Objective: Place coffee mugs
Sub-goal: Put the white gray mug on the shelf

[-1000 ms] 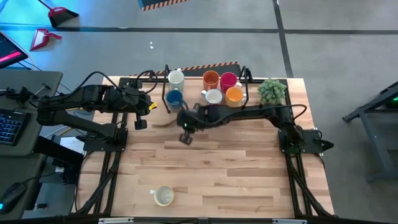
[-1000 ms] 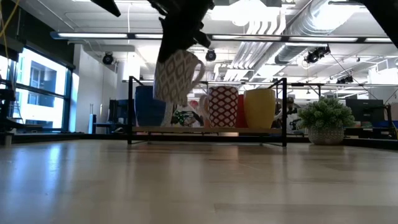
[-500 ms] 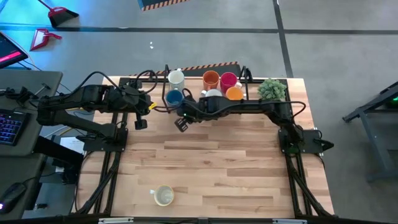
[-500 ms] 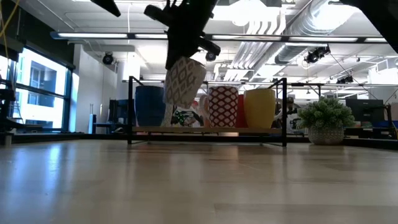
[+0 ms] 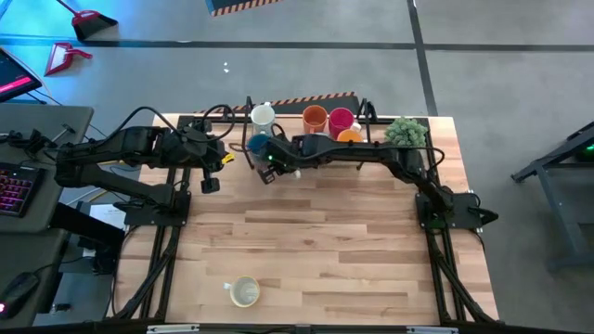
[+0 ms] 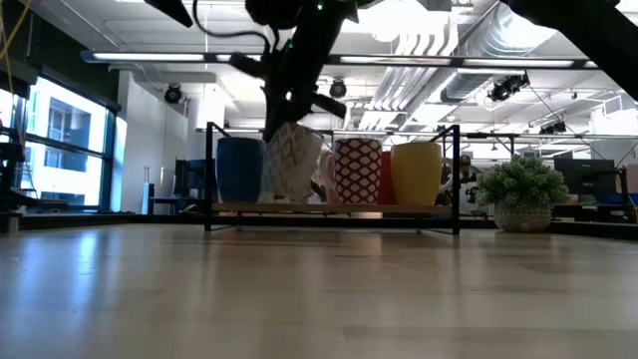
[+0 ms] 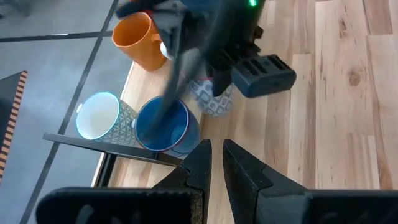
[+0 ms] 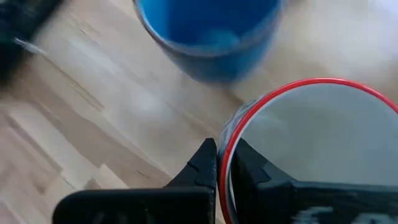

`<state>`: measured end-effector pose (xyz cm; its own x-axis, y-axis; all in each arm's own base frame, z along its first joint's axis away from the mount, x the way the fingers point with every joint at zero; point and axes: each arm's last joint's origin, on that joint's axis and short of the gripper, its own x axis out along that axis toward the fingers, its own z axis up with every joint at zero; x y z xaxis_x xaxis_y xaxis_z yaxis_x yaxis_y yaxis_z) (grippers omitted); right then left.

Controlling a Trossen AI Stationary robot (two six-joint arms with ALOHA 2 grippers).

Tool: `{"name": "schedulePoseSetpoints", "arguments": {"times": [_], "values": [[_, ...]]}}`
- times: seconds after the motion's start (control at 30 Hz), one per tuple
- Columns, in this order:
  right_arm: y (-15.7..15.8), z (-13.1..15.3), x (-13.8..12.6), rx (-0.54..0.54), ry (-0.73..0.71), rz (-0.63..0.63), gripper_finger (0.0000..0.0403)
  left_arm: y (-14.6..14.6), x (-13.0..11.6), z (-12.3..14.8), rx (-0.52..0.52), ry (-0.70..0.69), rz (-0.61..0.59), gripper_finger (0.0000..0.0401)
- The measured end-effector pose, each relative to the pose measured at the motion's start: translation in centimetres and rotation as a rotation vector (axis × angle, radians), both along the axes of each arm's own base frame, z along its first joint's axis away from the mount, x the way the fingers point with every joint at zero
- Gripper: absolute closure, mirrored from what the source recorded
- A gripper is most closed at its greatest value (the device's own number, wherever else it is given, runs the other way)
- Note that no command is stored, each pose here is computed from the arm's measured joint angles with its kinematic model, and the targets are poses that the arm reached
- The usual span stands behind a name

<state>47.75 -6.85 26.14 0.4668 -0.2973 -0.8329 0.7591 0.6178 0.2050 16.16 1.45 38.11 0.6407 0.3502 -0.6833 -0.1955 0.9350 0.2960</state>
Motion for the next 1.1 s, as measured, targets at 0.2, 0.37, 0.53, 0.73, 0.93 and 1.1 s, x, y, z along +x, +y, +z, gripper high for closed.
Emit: {"name": "schedulePoseSetpoints", "arguments": {"times": [0.2,0.37,0.53,0.73,0.93,1.1], "values": [[-3.0,1.9,-0.4,-0.020,-0.042,-0.045,0.0403,0.0,0.0,0.0,0.003,0.002,-0.004,0.0371],[-4.4,2.9,-0.9,-0.020,-0.040,-0.062,0.0403,0.0,0.0,0.0,0.003,0.002,-0.005,0.0371],[-5.1,3.0,-1.2,-0.001,-0.040,-0.067,0.0403,0.0,0.0,0.0,0.004,0.002,-0.005,0.0371],[-5.6,3.0,-1.3,-0.004,-0.035,-0.067,0.0403,0.0,0.0,0.0,0.004,0.001,-0.005,0.0371],[-5.6,3.0,-1.3,-0.005,-0.041,-0.060,0.0403,0.0,0.0,0.0,0.004,0.001,-0.004,0.0371],[-5.6,3.0,-1.2,-0.003,-0.049,-0.056,0.0403,0.0,0.0,0.0,0.004,0.001,-0.004,0.0371]]}}
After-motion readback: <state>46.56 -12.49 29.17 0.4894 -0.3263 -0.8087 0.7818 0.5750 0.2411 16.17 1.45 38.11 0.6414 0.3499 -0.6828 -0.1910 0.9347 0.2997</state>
